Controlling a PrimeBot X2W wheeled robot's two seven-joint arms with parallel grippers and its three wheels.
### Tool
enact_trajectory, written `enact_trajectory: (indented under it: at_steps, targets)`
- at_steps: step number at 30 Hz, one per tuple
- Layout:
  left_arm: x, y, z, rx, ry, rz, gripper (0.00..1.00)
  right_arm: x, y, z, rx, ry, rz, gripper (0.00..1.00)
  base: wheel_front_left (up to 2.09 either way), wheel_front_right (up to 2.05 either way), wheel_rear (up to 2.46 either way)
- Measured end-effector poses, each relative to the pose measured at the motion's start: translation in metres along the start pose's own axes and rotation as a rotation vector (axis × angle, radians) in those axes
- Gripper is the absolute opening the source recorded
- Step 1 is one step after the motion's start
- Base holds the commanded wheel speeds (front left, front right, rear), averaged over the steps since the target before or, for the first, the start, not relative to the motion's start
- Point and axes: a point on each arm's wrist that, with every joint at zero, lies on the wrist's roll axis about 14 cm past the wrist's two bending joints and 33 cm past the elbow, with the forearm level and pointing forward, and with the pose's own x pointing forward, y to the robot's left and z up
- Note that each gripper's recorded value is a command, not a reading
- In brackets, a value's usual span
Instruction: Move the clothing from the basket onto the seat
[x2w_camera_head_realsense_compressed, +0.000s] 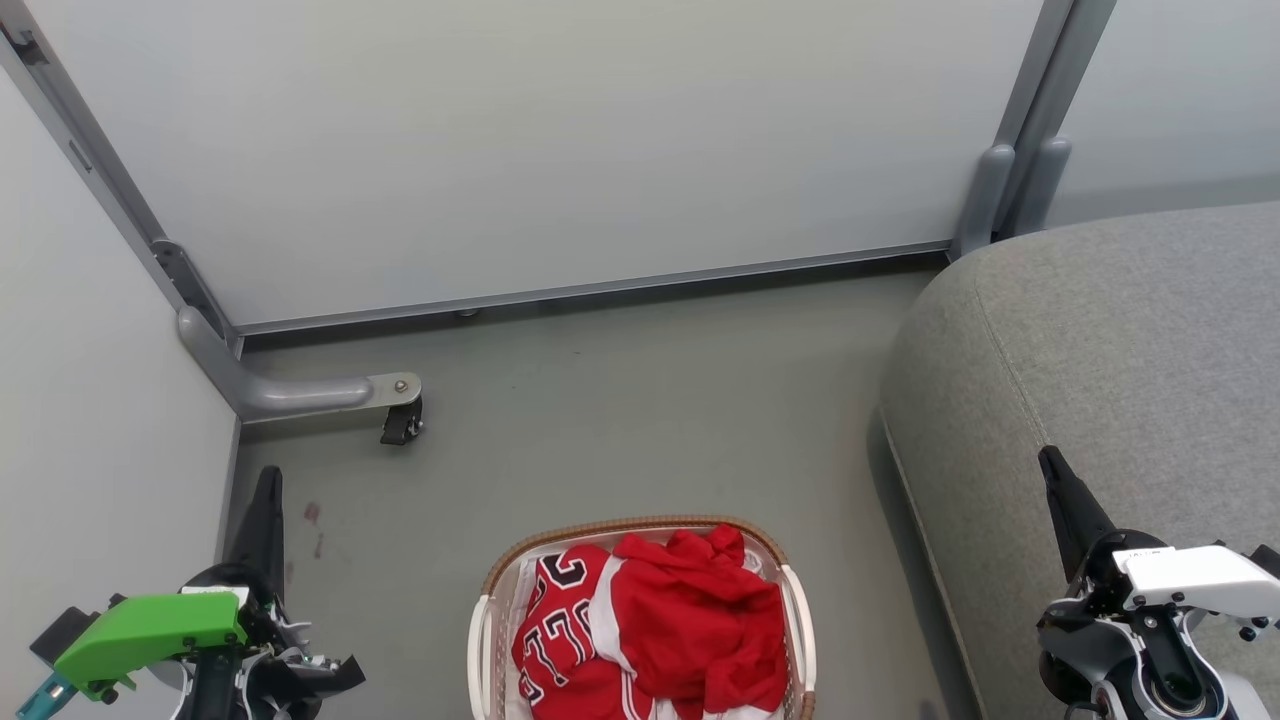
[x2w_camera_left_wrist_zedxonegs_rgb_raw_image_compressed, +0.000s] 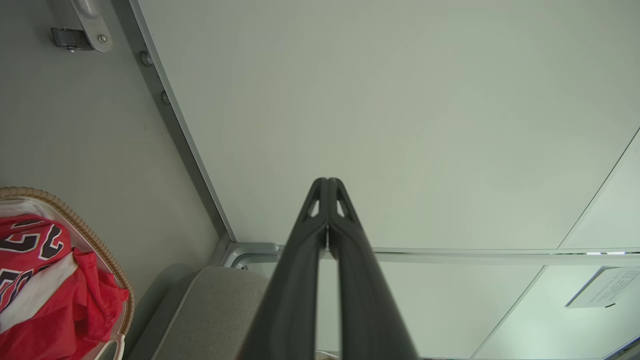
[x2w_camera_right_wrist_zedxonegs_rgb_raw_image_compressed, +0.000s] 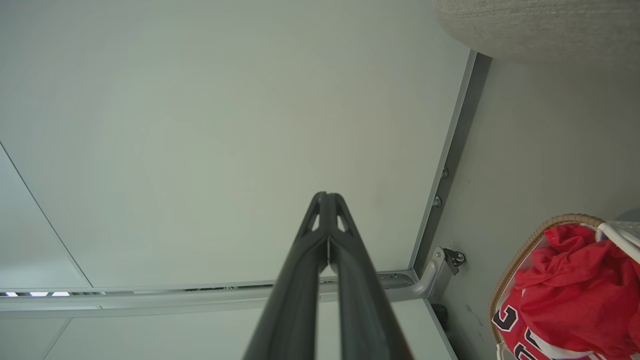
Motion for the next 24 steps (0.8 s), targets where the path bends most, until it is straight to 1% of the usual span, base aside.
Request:
enact_trajectory:
  at_steps: [24]
  targets:
    - [0.0,0.0,0.0,0.0,0.0,0.0,0.0,0.0,0.0,0.0,0.0,0.0,0.0,0.0,0.0,0.0,0.0]
